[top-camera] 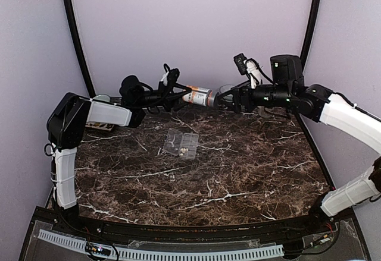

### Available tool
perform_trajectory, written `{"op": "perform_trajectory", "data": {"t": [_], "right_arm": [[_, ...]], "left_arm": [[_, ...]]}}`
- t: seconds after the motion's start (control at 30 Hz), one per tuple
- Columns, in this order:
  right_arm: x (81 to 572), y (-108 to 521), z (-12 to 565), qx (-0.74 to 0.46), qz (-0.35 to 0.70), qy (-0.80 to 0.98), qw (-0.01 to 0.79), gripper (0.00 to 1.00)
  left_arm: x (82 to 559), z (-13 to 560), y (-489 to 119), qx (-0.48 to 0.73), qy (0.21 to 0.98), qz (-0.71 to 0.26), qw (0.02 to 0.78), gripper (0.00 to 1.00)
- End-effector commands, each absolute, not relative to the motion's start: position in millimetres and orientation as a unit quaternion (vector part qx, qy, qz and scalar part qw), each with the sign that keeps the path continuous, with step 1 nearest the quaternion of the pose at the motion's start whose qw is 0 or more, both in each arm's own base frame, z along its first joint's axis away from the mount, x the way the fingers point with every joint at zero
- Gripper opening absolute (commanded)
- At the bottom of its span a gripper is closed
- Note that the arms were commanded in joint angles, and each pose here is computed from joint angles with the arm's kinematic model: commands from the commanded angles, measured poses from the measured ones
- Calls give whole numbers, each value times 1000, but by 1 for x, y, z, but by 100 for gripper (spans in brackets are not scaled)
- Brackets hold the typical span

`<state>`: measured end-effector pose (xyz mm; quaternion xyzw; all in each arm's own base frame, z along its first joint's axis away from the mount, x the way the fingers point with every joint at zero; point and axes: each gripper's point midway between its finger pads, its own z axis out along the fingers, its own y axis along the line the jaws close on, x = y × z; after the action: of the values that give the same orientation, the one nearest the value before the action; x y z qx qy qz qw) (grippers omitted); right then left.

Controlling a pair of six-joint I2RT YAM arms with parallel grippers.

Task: Sort the pills into containers
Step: Screw the lid of the pill bottle onto the pill bottle.

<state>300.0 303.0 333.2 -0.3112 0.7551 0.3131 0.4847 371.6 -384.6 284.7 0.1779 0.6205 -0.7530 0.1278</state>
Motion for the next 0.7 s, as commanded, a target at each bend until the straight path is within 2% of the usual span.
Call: {"op": "perform_trajectory", "data": {"t": [0.0, 0.67], "right_arm": [[297, 302, 322, -341, 269, 752, 495, 80], [300, 325, 312, -386, 261, 743, 480, 81]], "left_arm": [[369, 312, -380, 207, 595, -762, 152, 0], [362, 315, -379, 225, 587, -767, 133, 0]]}}
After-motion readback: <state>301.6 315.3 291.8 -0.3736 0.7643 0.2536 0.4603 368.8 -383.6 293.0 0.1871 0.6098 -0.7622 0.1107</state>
